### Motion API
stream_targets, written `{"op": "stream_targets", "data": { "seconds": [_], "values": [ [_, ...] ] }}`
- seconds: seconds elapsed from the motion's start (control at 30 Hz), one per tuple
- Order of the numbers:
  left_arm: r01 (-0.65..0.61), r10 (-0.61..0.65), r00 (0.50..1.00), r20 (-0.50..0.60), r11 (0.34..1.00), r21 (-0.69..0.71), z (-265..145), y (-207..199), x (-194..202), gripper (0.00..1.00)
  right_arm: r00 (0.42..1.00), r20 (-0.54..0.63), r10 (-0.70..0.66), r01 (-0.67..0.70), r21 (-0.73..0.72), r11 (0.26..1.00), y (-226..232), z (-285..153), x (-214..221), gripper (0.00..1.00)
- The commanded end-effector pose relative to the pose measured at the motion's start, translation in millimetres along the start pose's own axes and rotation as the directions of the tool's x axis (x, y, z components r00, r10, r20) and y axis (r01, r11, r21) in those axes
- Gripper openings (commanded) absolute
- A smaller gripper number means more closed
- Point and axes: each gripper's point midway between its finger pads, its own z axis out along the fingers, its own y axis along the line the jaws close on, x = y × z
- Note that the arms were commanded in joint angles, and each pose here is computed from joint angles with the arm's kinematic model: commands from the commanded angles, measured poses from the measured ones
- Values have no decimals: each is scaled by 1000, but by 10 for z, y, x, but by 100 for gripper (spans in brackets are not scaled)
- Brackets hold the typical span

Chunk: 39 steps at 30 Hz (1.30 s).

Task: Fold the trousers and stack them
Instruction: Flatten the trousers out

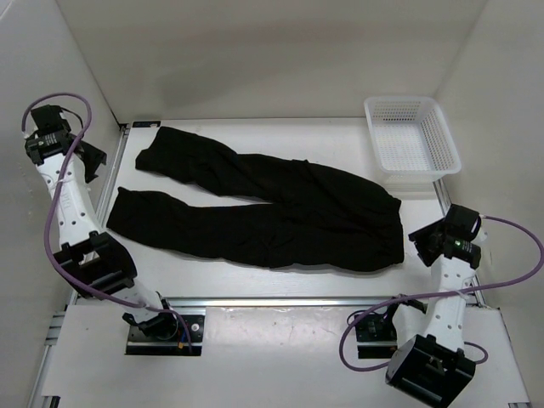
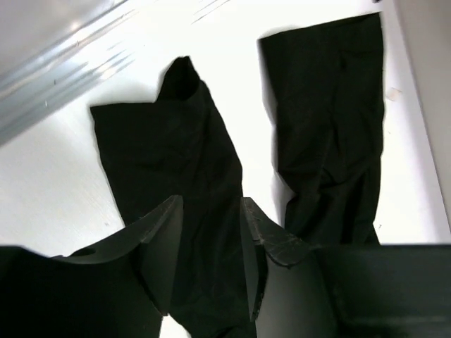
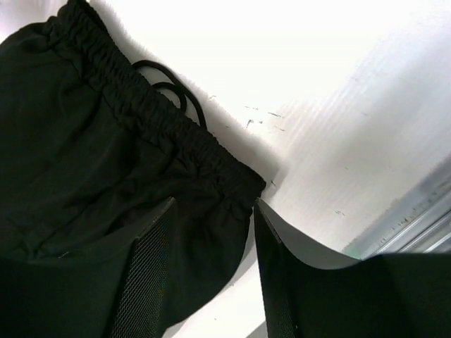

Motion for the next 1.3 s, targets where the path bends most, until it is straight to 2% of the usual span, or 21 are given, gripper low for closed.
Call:
{"op": "stream_targets", "data": {
  "seconds": [0.0, 0.07, 0.1, 0.17, 0.2, 0.23, 0.27, 0.3, 0.4, 0.47, 0.5, 0.57, 0.6, 0.63, 0.67, 0.7, 0.87, 1.03, 1.1, 1.17, 1.27],
  "values": [
    [-70, 63, 995, 80, 994, 80, -371, -102, -142, 49, 997, 81, -4, 3, 8, 1000, 43, -182, -220, 53],
    [-91, 87, 995, 48, 992, 90, -338, -84, -42, 44, 996, 87, -4, 2, 15, 1000, 46, -241, -250, 55],
    [-91, 92, 996, -14, 993, 73, -204, -3, 136, 41, 994, 109, -2, 2, -2, 1000, 106, -301, -324, 55],
    [-107, 111, 993, -40, 991, 83, -164, 67, 293, 31, 996, 79, -36, 41, -52, 998, 219, -338, -312, 44],
    [-115, 119, 990, -81, 992, 57, -11, 174, 487, 26, 997, 52, -49, 55, -123, 991, 368, -387, -294, 38],
    [-117, 119, 989, -89, 993, 34, 42, 252, 555, 22, 994, 42, -104, 110, -183, 977, 483, -390, -270, 14],
    [-108, 109, 989, -103, 994, 11, 74, 323, 626, 16, 990, 22, -140, 142, -235, 962, 591, -412, -231, 4],
    [-113, 109, 987, -118, 993, -25, 132, 418, 691, 10, 986, 4, -169, 164, -266, 950, 663, -432, -184, 0],
    [-91, 83, 981, -176, 995, -36, 313, 537, 962, 10, 932, -29, -361, 315, -431, 846, 1078, -611, 162, 0],
    [-89, 81, 973, -218, 996, -28, 435, 599, 1149, 10, 887, -84, -454, 365, -477, 800, 1220, -594, 454, 0],
    [-78, 61, 961, -270, 996, -53, 547, 652, 1276, 10, 835, -104, -541, 424, -506, 751, 1322, -645, 722, 0],
    [-64, 41, 942, -333, 996, -60, 680, 685, 1489, 10, 775, -173, -607, 461, -502, 732, 1406, -537, 1078, 0],
    [-68, 36, 932, -360, 995, -79, 776, 733, 1566, 10, 721, -178, -669, 508, -521, 686, 1453, -569, 1350, 0],
    [-68, 25, 922, -387, 993, -97, 810, 769, 1674, 10, 692, -209, -691, 535, -494, 685, 1443, -457, 1501, 0],
    [-61, 12, 916, -401, 992, -112, 835, 799, 1723, 10, 699, -221, -681, 548, -446, 707, 1420, -382, 1563, 0],
    [-63, 10, 912, -409, 991, -118, 885, 808, 1743, 10, 666, -241, -706, 574, -440, 691, 1402, -305, 1740, 1],
    [-82, -34, 918, -396, 959, -271, 988, 1157, 1792, 10, 646, -313, -696, 592, -371, 716, 1100, -58, 2035, 2],
    [-63, -62, 914, -401, 955, -291, 947, 1294, 1788, 10, 664, -370, -650, 578, -299, 760, 729, 16, 2136, 2],
    [-86, -47, 932, -360, 935, -344, 888, 1395, 1691, 10, 668, -391, -633, 573, -273, 773, 559, 23, 2149, 2],
    [-77, -38, 945, -325, 939, -335, 812, 1362, 1598, 10, 667, -421, -614, 560, -261, 787, 454, -16, 2194, 4],
    [-89, 16, 955, -296, 968, -234, 705, 1121, 1499, 10, 654, -420, -629, 584, -249, 773, 313, -93, 2216, 4]
  ]
}}
